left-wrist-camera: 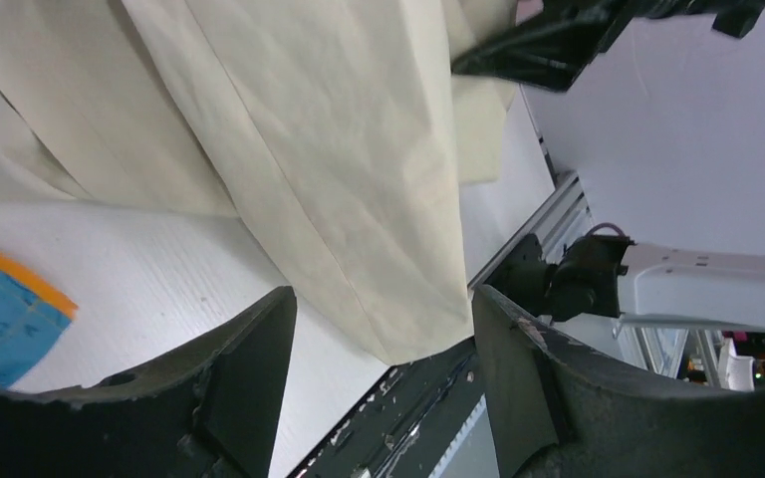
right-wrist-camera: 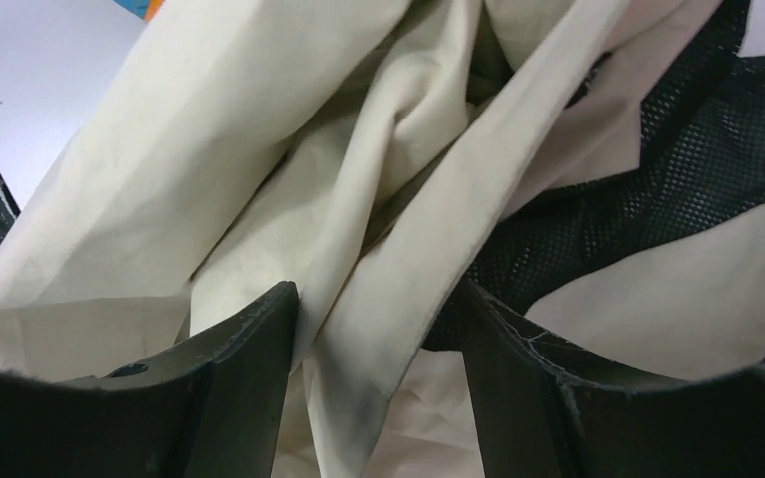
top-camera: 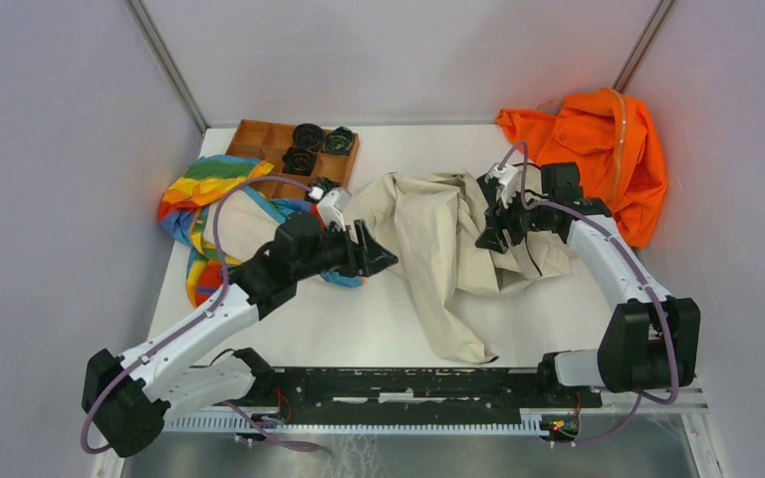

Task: Zip up the jacket
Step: Place the jacket at the center of the board, then flatten out the jacket at the center of the board.

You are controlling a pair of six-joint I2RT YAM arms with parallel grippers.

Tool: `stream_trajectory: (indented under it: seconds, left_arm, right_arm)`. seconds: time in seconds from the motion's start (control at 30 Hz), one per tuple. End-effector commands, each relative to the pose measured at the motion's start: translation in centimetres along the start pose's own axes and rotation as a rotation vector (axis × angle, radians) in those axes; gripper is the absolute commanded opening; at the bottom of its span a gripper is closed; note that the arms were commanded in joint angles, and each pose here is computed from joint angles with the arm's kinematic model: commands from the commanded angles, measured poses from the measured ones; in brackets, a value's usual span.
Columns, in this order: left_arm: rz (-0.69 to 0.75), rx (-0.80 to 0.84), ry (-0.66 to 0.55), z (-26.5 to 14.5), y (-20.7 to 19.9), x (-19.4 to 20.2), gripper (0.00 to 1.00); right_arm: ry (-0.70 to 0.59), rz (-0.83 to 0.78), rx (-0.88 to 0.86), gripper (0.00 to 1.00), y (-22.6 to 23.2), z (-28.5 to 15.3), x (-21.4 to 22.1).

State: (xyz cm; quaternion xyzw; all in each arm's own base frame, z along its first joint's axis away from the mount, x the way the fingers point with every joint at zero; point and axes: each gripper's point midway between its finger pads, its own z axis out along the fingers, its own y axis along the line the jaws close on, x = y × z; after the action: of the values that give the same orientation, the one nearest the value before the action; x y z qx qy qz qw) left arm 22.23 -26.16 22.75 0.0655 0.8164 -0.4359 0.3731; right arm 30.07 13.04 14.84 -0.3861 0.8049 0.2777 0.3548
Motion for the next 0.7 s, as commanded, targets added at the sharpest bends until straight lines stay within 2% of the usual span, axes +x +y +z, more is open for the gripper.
stream_trajectory:
  seconds: [0.0, 0.17, 0.27, 0.47, 0.67]
  left_arm:
    - [-0.002, 0.049, -0.128, 1.1, -2.8, -1.3, 0.73]
    - [0.037, 0.041, -0.125, 3.4, -5.0, -0.8, 0.77]
    - [0.020, -0.035, -0.105, 5.5, -4.7, 0.2, 0.79]
    - [-0.024, -0.285, -0.035, 8.2, -2.2, 1.9, 0.78]
    - [0.003, -0.338, 0.041, 10.3, -3.2, 3.2, 0.76]
  right_arm:
    - [-0.083, 0.002, 0.025, 0.65, -0.5, -1.5, -1.5]
    - [-0.158, 0.012, -0.022, 0.67, 0.4, -3.1, -2.1]
    - [-0.183, 0.007, -0.031, 0.67, 0.7, -3.7, -2.3]
    - [-0.153, 0.047, 0.030, 0.65, -0.3, -3.5, -0.7]
    - [-0.141, 0.069, 0.029, 0.62, -0.4, -2.9, 0.3]
